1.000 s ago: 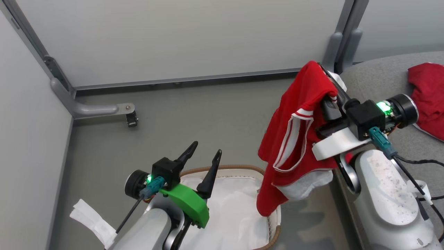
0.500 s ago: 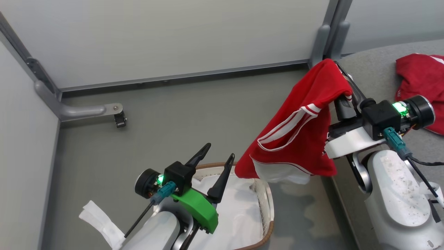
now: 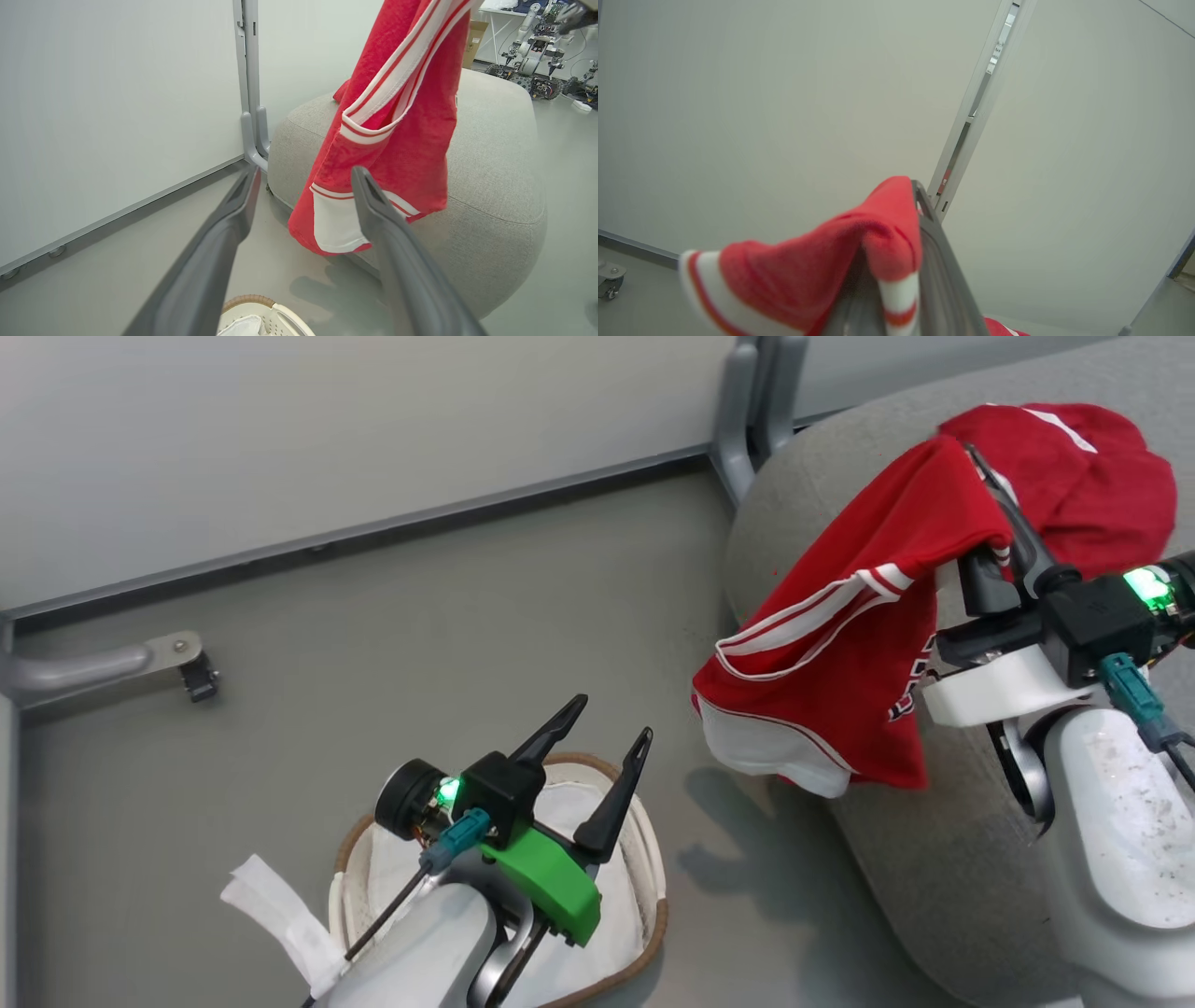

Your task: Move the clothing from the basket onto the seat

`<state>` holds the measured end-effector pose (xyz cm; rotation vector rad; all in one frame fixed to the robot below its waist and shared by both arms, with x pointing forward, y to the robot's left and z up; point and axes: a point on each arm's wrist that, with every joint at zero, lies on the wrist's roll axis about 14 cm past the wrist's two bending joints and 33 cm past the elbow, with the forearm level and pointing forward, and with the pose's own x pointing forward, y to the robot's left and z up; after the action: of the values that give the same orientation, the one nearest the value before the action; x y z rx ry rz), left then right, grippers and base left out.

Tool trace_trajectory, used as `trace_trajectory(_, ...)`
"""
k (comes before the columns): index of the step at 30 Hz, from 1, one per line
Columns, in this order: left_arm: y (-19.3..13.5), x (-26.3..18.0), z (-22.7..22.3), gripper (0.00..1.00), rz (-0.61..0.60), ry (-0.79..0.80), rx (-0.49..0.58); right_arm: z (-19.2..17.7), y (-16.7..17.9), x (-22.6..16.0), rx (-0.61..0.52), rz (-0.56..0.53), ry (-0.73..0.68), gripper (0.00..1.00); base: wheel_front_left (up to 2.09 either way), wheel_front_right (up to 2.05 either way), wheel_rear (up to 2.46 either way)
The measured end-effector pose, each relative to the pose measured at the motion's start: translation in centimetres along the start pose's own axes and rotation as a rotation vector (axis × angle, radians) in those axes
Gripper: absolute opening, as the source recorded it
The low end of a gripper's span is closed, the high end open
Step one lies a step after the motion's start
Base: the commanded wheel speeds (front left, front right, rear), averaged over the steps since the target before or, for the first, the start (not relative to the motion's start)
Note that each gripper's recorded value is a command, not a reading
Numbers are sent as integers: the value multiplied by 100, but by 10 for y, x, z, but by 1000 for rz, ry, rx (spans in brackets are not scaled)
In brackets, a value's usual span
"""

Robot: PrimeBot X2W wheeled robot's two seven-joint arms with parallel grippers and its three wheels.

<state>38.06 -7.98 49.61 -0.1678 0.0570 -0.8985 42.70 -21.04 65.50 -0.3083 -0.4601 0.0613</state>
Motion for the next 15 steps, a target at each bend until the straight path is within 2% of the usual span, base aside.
trace_trajectory(6,-26,24,-12,100,-122,28,10,-14,-31,-18,-31,-85,59,0,0,0,0)
trace_trajectory(15,-45,45,-35,100,-225,71,-31,-47,-46,-29,-42,-125,161,0,0,0,0)
